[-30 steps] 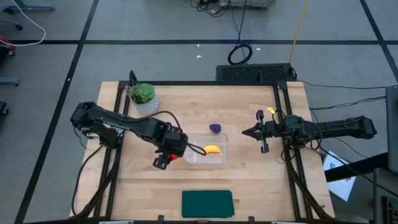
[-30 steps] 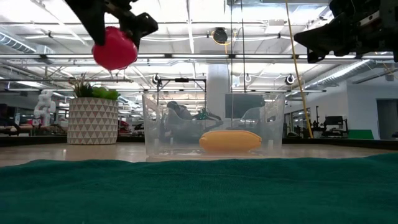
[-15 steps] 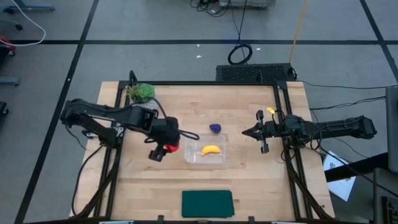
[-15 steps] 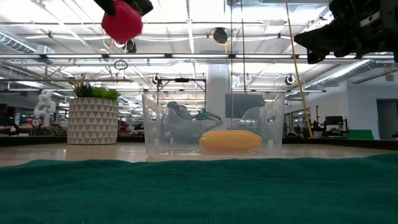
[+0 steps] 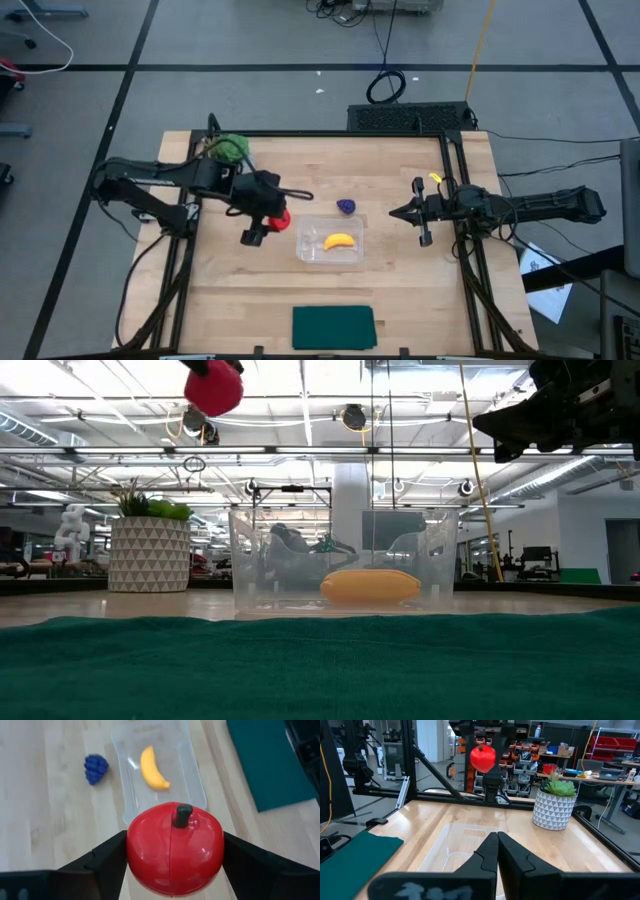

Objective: Pick and placing Produce into tupperware
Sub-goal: Put the apple into the transparent bin

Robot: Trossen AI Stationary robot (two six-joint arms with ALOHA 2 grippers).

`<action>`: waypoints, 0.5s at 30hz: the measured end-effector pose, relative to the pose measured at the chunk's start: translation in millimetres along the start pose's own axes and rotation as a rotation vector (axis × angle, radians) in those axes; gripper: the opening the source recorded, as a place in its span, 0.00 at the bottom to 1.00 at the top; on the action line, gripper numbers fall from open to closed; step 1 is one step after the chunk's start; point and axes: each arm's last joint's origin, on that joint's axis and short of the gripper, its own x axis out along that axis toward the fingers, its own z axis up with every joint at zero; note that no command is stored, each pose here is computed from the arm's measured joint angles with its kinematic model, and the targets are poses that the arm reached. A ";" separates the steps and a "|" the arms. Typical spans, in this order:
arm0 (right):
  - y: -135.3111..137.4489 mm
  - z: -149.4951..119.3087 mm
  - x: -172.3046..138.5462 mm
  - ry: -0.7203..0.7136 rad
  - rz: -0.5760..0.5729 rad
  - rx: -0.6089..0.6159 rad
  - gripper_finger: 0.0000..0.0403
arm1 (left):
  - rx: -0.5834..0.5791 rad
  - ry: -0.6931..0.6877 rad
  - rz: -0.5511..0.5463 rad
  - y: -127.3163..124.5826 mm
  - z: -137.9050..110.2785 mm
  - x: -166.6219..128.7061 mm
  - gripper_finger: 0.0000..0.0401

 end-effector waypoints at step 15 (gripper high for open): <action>0.1 -1.0 0.8 0.009 0.001 0.001 0.00 | 0.060 -0.089 0.036 12.0 7.1 -1.4 0.70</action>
